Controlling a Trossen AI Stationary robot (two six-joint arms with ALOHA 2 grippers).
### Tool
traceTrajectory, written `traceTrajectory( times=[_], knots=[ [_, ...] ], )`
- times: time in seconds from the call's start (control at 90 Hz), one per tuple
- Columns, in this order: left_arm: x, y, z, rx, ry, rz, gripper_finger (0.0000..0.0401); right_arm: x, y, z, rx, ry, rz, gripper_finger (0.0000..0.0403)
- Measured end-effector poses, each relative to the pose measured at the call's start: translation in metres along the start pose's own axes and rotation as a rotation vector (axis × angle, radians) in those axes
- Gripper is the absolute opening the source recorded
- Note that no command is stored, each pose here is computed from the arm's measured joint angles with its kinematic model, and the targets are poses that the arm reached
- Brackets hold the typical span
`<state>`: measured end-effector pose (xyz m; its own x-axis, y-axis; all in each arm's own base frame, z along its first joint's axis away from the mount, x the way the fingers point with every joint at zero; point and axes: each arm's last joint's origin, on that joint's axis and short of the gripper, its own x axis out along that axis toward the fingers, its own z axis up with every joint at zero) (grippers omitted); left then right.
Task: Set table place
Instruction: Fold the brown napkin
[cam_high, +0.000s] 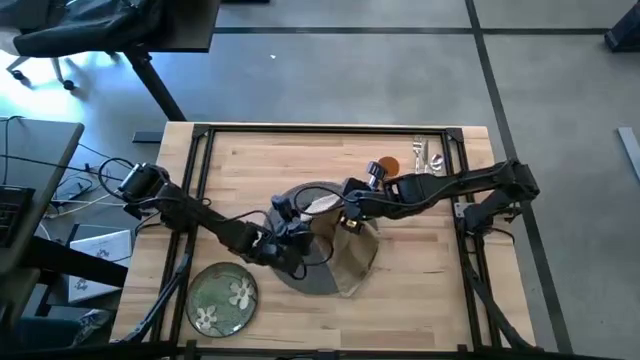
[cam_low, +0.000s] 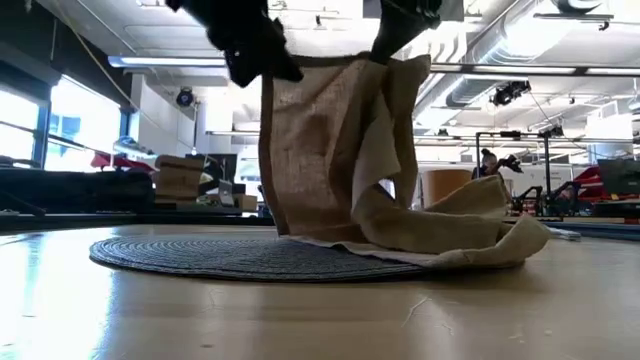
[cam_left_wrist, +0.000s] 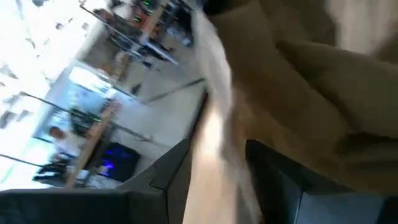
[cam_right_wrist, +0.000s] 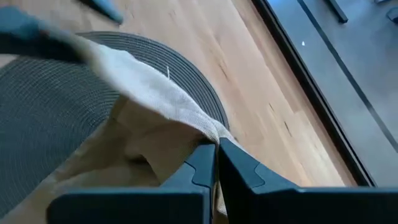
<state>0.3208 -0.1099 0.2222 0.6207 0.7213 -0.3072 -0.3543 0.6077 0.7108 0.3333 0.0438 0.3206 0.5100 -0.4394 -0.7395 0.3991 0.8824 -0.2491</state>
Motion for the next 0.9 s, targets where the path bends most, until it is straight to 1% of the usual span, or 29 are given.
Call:
traceTrajectory(
  times=[0.178,0.333,0.411,0.511,0.567,0.711,0.856,0.9],
  knots=[
    [0.000,0.000,-0.007,-0.068,0.040,-0.021,0.0124,0.000,0.000,0.000,-0.018,0.003,0.004,0.0000],
    [0.006,0.000,-0.008,-0.088,0.056,-0.086,0.0105,0.000,0.001,0.001,-0.017,-0.013,0.010,0.0000],
    [0.007,0.001,-0.008,-0.090,0.060,-0.092,0.0081,0.000,0.001,0.002,-0.015,-0.016,0.011,0.0000],
    [0.004,0.001,-0.005,-0.069,0.043,-0.103,0.0028,0.000,0.001,0.001,-0.019,-0.012,0.013,0.0000],
    [0.000,0.002,0.001,-0.073,0.026,-0.118,0.0009,0.000,0.001,0.001,-0.030,-0.012,0.014,0.0000],
    [-0.013,0.006,0.014,-0.079,-0.004,-0.136,0.0004,0.000,0.001,0.002,-0.034,-0.013,0.020,0.0000],
    [-0.033,0.023,0.021,-0.097,0.006,-0.151,0.0001,-0.001,0.004,0.000,-0.038,0.031,0.131,0.0001],
    [-0.040,0.030,0.021,-0.116,0.017,-0.162,0.0000,-0.001,0.004,0.000,-0.027,0.036,0.141,0.0003]
  ],
)
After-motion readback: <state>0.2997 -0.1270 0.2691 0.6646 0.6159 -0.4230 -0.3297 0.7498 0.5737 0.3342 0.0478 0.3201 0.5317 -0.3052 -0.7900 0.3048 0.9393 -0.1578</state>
